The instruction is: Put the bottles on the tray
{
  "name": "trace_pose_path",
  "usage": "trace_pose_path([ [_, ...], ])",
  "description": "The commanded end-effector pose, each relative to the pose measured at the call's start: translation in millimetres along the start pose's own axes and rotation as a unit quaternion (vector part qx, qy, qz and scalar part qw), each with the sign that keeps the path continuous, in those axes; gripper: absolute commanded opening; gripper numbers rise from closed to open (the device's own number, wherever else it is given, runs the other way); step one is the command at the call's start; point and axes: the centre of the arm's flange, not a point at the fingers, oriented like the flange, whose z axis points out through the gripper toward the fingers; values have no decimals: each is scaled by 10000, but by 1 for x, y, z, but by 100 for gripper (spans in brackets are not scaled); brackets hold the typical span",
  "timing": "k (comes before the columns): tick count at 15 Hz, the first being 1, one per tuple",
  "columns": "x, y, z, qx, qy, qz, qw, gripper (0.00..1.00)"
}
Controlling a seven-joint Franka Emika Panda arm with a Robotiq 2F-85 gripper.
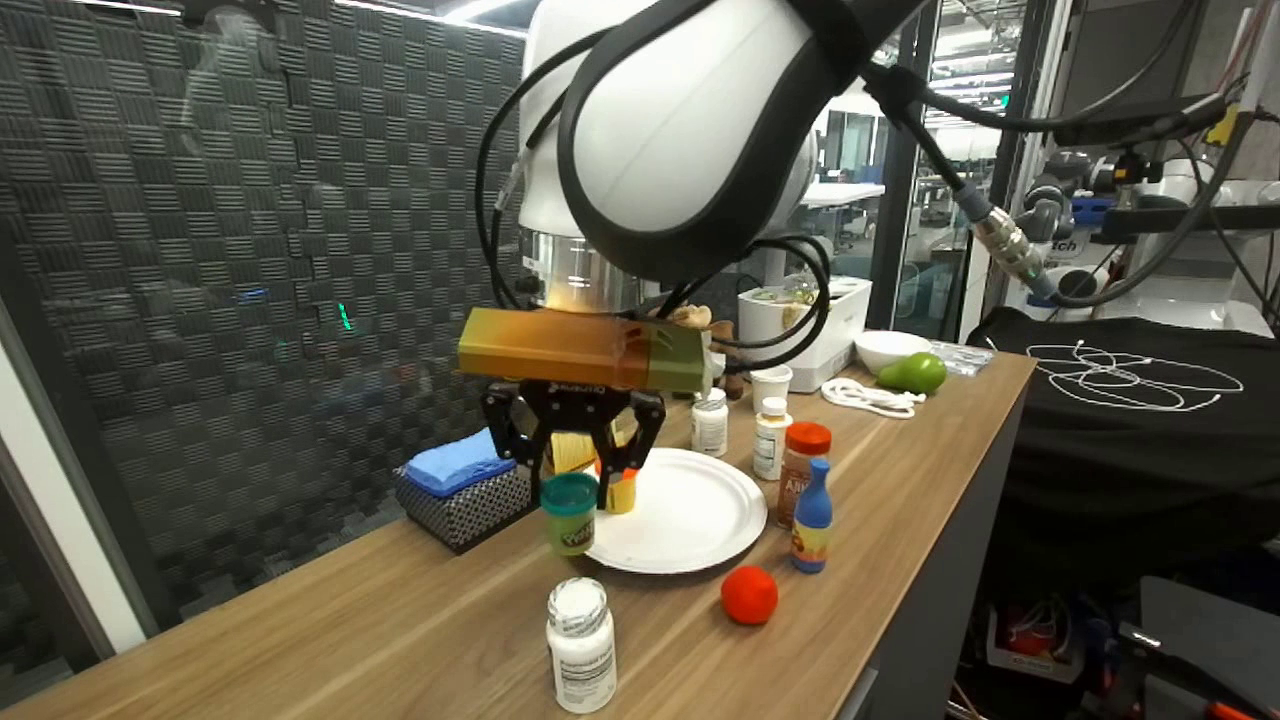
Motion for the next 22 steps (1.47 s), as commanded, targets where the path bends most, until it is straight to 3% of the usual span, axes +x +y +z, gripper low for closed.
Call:
trace_pose_path([
  [1,24,4,0,31,78,174,9998,28],
  [7,43,9,32,-189,5,320,9993,28],
  [13,60,10,42,-370,254,424,9981,28],
  [22,78,21,42,-279,326,655,9969,28],
])
